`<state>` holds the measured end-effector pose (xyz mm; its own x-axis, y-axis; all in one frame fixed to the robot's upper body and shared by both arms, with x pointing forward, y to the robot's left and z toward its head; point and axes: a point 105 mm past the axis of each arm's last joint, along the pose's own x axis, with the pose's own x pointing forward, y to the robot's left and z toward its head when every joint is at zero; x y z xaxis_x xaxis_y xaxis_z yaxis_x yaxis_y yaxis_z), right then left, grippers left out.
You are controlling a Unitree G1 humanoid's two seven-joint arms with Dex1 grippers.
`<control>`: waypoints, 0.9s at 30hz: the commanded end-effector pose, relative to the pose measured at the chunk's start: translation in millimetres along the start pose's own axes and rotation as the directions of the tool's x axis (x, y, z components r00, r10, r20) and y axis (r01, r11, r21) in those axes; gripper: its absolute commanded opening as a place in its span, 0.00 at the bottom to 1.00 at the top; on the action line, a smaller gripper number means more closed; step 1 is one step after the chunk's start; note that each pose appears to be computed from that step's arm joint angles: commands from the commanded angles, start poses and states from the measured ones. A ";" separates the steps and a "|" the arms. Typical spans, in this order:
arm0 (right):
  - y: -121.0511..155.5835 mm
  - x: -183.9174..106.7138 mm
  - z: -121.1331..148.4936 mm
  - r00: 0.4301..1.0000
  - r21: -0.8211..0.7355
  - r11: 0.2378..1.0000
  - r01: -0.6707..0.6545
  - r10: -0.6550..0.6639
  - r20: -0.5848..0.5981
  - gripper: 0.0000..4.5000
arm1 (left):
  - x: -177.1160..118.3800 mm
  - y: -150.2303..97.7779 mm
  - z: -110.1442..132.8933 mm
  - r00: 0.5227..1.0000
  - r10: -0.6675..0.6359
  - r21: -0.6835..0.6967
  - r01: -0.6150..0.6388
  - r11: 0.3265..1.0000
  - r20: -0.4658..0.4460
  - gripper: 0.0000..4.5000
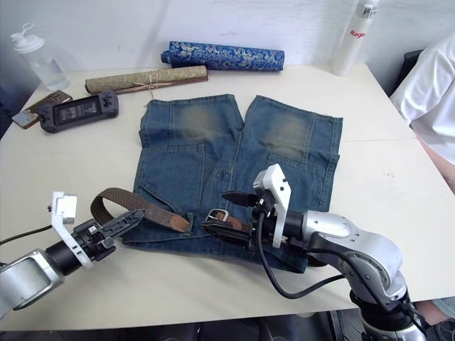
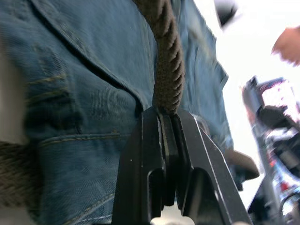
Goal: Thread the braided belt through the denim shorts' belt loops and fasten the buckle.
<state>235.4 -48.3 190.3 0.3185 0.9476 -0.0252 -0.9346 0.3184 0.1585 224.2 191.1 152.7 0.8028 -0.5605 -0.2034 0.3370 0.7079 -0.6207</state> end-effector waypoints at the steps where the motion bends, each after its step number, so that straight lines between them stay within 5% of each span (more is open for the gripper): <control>1: 11.9 2.6 6.6 0.999 -0.025 0.999 -0.036 0.037 0.035 0.98 | 0.8 -7.2 -2.4 1.000 0.028 0.107 -0.028 0.994 -0.004 0.00; 11: 13.6 4.6 6.0 0.998 -0.014 0.999 -0.051 0.052 0.037 0.98 | -0.4 -3.9 13.7 0.990 0.101 0.146 -0.115 0.983 0.098 0.00; 27: 13.8 6.1 5.2 0.997 -0.005 0.998 -0.056 0.056 0.045 0.98 | 8.0 -28.3 4.0 0.997 0.053 0.237 -0.063 0.969 0.049 0.00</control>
<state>232.1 -41.0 188.0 0.2971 0.9547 -0.0168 -0.9385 0.2952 0.1789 226.2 176.1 164.6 0.8480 -0.4812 -0.2219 0.3580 0.8290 -0.4297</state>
